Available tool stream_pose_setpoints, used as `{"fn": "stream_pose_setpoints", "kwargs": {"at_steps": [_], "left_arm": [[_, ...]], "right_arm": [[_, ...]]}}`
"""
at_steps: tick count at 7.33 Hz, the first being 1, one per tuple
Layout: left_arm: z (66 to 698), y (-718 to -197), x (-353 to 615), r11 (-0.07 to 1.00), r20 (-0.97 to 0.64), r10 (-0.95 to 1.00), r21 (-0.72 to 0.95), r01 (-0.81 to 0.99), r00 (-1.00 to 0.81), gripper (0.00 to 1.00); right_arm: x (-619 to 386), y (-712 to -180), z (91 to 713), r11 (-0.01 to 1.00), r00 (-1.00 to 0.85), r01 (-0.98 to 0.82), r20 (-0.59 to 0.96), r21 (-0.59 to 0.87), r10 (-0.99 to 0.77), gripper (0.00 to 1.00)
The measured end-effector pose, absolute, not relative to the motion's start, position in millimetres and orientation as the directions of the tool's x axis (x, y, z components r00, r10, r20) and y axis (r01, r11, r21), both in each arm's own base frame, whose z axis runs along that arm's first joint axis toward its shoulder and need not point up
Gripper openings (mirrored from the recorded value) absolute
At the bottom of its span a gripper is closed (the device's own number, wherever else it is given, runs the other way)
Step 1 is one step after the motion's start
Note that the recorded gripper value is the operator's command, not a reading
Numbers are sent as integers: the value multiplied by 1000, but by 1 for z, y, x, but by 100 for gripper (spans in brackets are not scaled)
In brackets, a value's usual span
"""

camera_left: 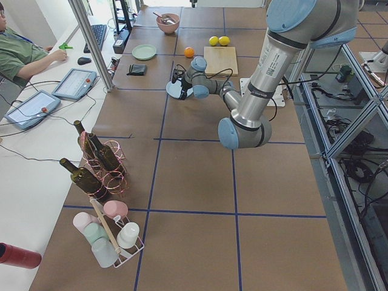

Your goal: Pick orange to plate

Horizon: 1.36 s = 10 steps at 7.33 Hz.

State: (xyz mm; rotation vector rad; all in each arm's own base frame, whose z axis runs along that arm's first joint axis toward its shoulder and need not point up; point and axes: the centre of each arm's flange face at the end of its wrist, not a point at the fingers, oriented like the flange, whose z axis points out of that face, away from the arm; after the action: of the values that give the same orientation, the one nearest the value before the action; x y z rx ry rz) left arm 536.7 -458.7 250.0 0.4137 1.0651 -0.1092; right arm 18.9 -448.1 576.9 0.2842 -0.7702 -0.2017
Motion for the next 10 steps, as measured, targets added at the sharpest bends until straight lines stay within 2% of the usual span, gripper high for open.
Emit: {"fn": "stream_pose_setpoints", "kwargs": {"at_steps": [2, 3, 4, 6, 8, 10], "left_arm": [[242, -469, 440, 913, -808, 241, 377, 158, 538, 100], [258, -482, 368, 922, -801, 257, 370, 110, 540, 100], [291, -497, 294, 943, -812, 231, 323, 81, 537, 100], [380, -510, 156, 929, -752, 279, 369, 30, 597, 100], [470, -498, 64, 918, -651, 334, 388, -79, 681, 100], [548, -491, -14, 938, -607, 327, 301, -171, 725, 100]], "right_arm": [[6, -454, 555, 931, 691, 86, 652, 356, -313, 100], [0, -456, 548, 926, 685, 94, 651, 365, -327, 100], [-3, -457, 545, 924, 681, 98, 653, 369, -332, 100], [-23, -469, 527, 930, 671, 84, 670, 358, -318, 100], [-55, -486, 497, 938, 654, 60, 697, 341, -295, 100], [-89, -500, 467, 941, 633, 58, 716, 333, -292, 100]]}}
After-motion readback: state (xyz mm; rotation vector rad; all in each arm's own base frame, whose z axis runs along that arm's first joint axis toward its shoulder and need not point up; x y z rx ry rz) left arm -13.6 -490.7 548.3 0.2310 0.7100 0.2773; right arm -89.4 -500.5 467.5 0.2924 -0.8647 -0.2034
